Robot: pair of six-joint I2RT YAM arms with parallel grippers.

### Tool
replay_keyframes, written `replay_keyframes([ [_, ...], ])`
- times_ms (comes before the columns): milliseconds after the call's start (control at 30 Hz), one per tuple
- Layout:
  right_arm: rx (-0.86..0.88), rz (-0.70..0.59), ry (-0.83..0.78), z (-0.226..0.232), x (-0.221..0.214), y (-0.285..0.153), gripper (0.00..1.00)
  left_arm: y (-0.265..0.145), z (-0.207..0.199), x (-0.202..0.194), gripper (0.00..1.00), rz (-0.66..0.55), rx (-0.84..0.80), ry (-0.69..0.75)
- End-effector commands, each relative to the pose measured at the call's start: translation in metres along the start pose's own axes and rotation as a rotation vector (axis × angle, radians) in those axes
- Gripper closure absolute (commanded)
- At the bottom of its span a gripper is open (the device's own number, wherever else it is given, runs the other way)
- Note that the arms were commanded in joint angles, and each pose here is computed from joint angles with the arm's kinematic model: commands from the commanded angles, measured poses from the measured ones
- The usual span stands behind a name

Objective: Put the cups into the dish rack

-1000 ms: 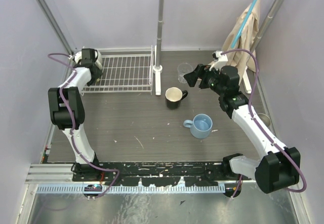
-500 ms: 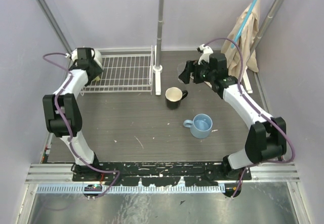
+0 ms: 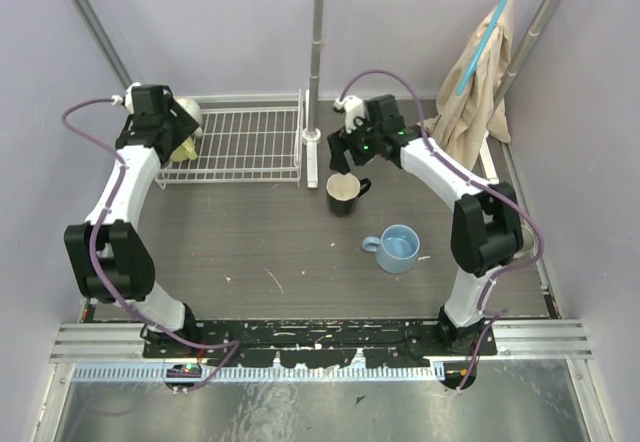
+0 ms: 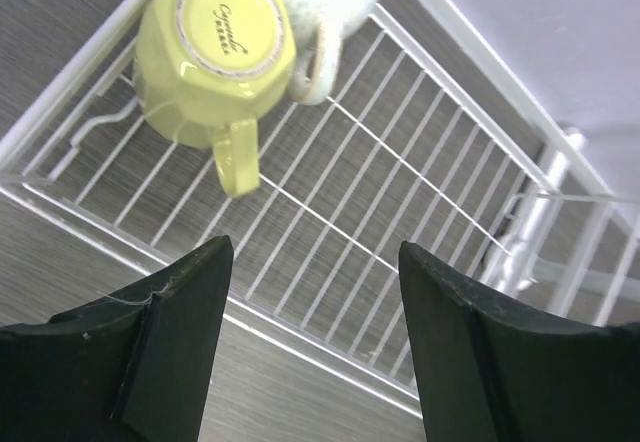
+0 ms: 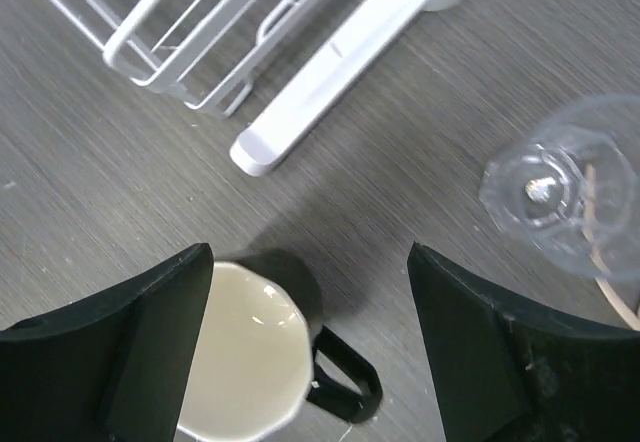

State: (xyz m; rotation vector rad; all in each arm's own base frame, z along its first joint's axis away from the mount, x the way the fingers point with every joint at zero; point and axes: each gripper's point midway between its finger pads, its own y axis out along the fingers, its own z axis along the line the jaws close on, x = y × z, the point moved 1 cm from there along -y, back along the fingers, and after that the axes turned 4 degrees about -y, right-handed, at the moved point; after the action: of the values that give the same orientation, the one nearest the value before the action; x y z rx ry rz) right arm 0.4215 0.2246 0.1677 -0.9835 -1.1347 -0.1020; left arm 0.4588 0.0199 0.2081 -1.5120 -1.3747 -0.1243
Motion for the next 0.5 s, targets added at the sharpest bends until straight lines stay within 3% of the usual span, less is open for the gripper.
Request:
replay_keyframes([
  [0,0.036,0.026,-0.216,0.018,0.019,0.011,0.15,-0.032,-0.018,0.004,0.25,0.008,-0.113,-0.074],
  [167,0.081,0.064,-0.234,0.027,0.019,0.017,0.16,-0.050,-0.015,0.009,0.25,-0.008,-0.121,-0.065],
  [467,0.001,0.070,-0.248,0.021,0.008,0.000,0.16,-0.062,-0.006,0.000,0.24,0.002,-0.126,-0.072],
])
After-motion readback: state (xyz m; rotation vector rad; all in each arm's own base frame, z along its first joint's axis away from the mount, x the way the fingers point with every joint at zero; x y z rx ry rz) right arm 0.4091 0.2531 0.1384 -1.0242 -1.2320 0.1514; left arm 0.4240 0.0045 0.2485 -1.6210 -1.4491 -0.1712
